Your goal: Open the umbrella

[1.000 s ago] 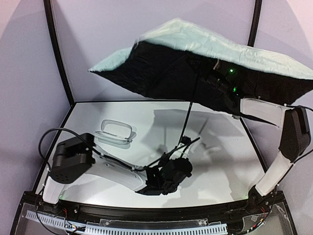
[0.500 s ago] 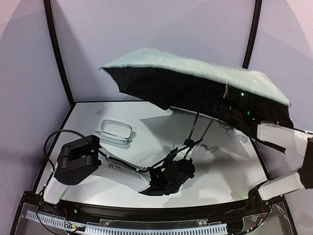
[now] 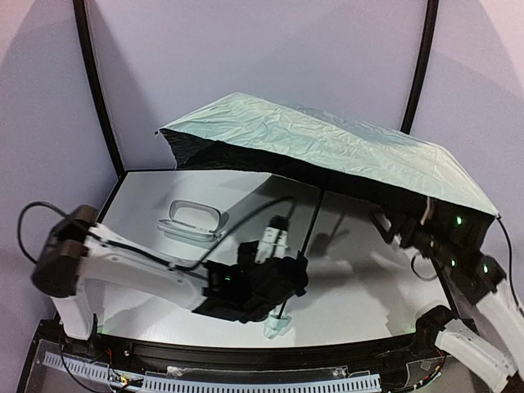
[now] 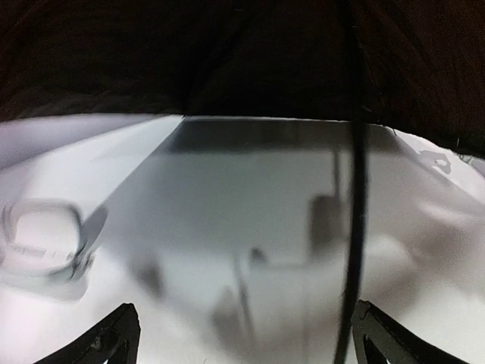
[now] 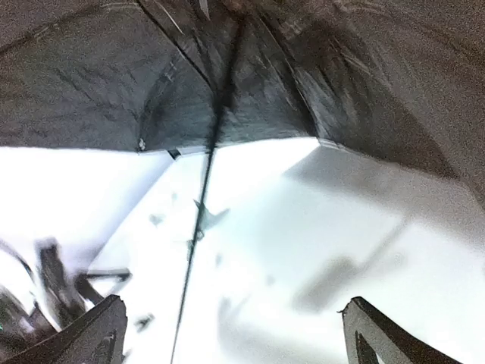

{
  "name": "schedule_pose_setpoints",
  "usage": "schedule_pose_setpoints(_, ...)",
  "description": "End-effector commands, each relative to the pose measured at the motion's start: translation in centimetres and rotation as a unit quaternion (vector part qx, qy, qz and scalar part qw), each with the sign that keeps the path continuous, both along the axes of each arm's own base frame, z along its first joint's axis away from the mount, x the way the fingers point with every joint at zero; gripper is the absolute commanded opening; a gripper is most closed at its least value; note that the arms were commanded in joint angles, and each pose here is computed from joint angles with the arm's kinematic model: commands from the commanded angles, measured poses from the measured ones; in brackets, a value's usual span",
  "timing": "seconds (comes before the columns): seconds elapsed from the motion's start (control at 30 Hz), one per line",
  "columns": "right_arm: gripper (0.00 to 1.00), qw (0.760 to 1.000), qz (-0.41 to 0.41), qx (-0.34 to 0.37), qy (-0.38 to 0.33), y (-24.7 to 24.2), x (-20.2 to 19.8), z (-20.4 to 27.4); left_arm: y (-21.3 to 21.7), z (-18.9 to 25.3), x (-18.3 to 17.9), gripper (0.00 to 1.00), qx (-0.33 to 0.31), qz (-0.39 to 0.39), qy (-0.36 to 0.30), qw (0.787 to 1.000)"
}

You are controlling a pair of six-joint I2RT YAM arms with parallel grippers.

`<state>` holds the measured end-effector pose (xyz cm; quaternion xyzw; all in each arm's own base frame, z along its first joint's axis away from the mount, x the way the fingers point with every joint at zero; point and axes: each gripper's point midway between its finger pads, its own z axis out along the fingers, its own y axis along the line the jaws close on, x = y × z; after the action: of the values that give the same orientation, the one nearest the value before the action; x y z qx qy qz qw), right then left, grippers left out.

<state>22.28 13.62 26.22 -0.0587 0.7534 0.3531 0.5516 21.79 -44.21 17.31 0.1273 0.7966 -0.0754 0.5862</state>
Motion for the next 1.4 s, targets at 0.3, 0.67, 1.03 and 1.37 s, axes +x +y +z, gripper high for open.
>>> schedule_pose_setpoints(0.3,0.99,0.979,-0.121,-0.03,0.163,-5.1,-3.3,-11.6,21.7,-3.5,-4.5,0.99,-0.021,0.297,0.118,0.947)
schedule_pose_setpoints(0.67,0.99,0.959,-0.25,-0.111,0.077,-9.4,0.6,-7.8,35.2,2.4,0.9,0.99,-0.17,0.352,0.136,0.91)
schedule_pose_setpoints(1.03,0.99,0.91,-0.348,-0.224,-0.022,-12.1,7.8,-6.4,46.4,-0.6,7.0,0.99,-0.086,0.45,0.128,0.88)
schedule_pose_setpoints(1.37,0.99,0.91,-0.3,-0.259,-0.121,-12.3,13.4,-10.0,48.6,1.2,11.6,0.99,0.026,0.432,-0.02,0.901)
